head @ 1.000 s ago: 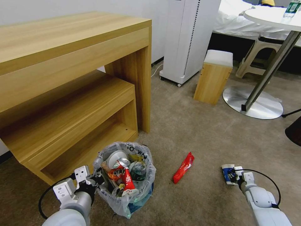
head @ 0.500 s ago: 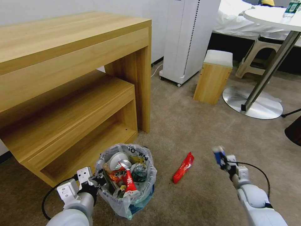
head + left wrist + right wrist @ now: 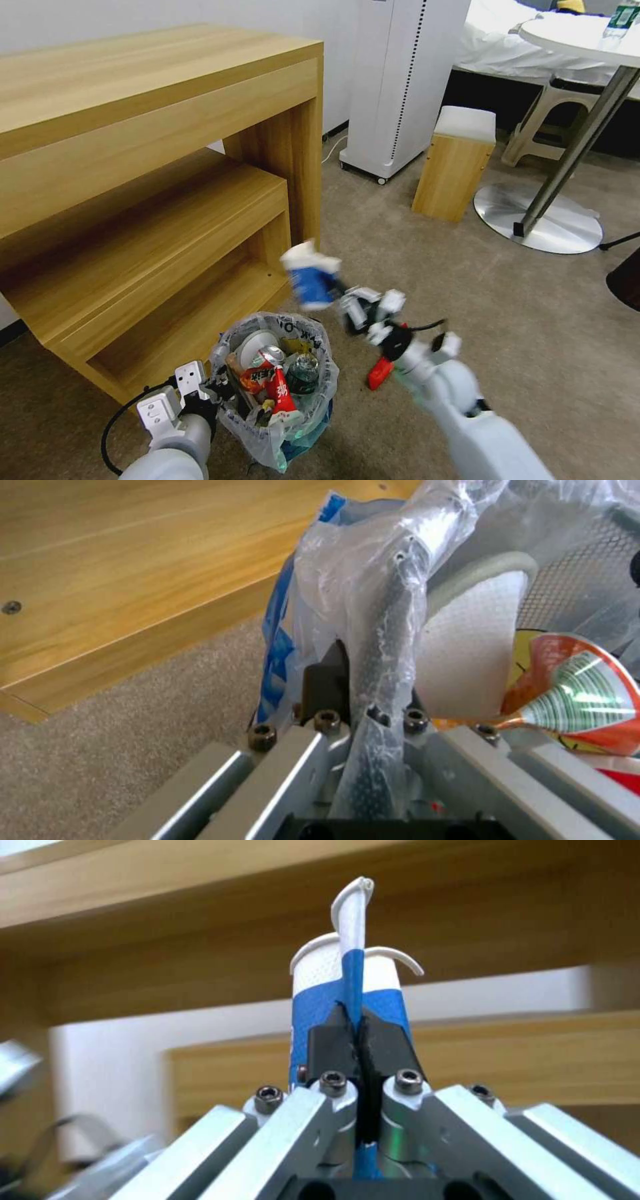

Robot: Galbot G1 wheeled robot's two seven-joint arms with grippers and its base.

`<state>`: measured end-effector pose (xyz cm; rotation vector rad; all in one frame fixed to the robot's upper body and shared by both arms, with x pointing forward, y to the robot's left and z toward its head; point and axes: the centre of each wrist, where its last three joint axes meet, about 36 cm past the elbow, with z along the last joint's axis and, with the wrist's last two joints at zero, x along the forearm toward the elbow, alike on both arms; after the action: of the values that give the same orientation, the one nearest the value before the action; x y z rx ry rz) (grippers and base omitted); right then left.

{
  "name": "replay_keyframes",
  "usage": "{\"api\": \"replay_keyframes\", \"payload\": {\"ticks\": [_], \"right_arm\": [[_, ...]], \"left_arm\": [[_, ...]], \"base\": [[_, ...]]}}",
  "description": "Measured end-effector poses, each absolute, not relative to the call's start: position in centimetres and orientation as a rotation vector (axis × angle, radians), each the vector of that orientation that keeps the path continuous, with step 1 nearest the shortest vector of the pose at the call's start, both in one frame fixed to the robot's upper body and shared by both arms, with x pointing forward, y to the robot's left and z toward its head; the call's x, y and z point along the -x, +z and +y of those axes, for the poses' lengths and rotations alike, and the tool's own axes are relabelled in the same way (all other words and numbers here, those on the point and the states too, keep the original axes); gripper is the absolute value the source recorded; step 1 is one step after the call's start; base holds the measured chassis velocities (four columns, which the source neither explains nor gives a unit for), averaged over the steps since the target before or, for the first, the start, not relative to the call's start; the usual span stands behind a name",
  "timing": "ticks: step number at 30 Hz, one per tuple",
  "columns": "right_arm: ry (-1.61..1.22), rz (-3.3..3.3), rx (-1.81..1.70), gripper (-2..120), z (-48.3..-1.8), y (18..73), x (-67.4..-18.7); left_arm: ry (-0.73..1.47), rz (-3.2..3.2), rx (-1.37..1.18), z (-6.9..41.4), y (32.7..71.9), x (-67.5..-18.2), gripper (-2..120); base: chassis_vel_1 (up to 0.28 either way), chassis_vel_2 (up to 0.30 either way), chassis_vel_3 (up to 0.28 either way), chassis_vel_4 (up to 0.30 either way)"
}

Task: Pick up the trash bin and place the garbage on the floor into it.

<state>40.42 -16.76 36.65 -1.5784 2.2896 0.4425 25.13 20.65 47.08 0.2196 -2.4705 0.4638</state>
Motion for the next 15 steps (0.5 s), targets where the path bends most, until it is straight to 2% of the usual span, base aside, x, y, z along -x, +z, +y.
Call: {"api": "replay_keyframes", "payload": {"ticks": [8, 15], "right_arm": [[0.36, 2.164, 1.862, 0, -16.2, 33.7, -39.4], [0.294, 2.166, 1.914, 0, -16.6, 32.3, -38.9]], "left_arm": [[0.458, -2.474, -0.226, 20.7, 47.1, -25.1, 0], [0.454, -2.476, -0.226, 20.5, 47.1, -25.0, 0]], "base": [[0.0, 0.0, 0.0, 0.0], [0.0, 0.0, 0.0, 0.0]]}}
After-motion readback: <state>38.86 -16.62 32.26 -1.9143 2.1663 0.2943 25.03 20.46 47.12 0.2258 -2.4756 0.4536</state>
